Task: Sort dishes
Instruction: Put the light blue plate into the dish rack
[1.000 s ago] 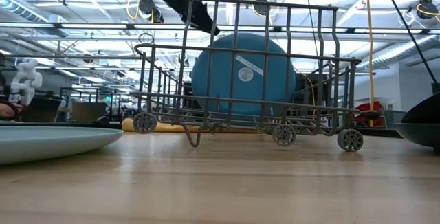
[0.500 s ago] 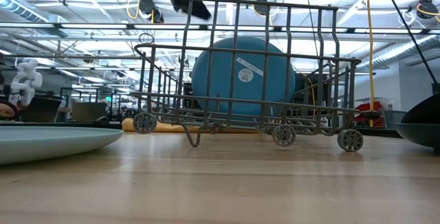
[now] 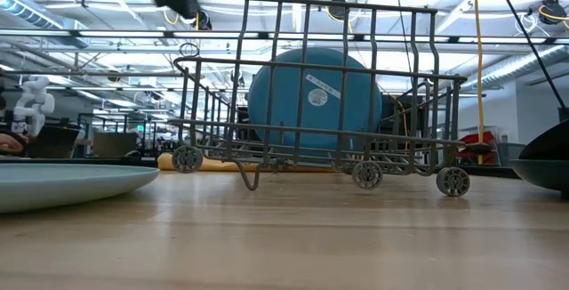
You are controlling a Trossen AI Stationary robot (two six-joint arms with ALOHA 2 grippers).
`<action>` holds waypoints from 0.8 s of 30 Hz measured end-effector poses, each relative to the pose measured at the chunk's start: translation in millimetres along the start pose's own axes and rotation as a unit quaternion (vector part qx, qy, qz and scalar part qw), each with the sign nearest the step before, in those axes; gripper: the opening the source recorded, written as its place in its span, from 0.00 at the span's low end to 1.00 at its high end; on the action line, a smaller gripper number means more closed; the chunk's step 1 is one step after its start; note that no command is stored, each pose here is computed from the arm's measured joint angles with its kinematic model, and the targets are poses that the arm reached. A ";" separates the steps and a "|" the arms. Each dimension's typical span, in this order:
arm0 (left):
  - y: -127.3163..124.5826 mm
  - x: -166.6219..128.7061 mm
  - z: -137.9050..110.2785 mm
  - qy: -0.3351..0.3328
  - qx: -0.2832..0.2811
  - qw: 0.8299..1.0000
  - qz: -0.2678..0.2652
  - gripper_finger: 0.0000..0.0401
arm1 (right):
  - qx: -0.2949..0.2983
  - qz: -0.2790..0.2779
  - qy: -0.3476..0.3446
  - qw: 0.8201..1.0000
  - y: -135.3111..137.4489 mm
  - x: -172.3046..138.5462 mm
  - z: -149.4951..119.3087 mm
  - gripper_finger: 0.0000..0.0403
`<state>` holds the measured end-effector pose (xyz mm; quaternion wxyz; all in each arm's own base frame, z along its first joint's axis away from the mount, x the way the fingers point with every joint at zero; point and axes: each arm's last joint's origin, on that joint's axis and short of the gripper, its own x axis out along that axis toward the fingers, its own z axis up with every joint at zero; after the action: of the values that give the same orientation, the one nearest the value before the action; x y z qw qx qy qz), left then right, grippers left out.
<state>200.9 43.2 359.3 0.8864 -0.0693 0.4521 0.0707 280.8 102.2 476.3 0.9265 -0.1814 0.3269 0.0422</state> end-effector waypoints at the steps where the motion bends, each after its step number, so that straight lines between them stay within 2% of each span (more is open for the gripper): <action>1: -6.0 5.0 -7.9 0.014 -0.004 1.000 -0.009 0.33 | -0.001 0.000 0.000 1.000 -0.1 0.0 0.1 0.60; 8: -49.3 51.1 -60.7 0.121 -0.022 0.991 -0.056 0.33 | -0.011 -0.003 -0.020 1.000 -0.6 -0.1 4.1 0.60; 14: -89.3 71.3 -85.5 0.120 -0.005 0.986 -0.117 0.33 | -0.012 -0.004 -0.024 1.000 -0.5 0.7 5.1 0.60; 15: -93.1 72.6 -87.9 0.113 0.003 0.988 -0.109 0.33 | -0.012 -0.004 -0.024 1.000 0.0 2.0 5.6 0.60; 20: -94.1 83.7 -102.0 0.101 0.029 0.994 0.014 0.33 | -0.024 -0.002 -0.017 1.000 3.7 12.9 7.6 0.60; 24: -88.7 101.5 -117.7 0.128 0.034 0.989 0.064 0.33 | -0.029 0.000 -0.006 1.000 7.7 24.7 8.8 0.60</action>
<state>183.3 -59.4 213.7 0.8170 -0.0181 0.5672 0.1023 303.8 111.6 464.9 0.9227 -0.2080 0.3203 0.0522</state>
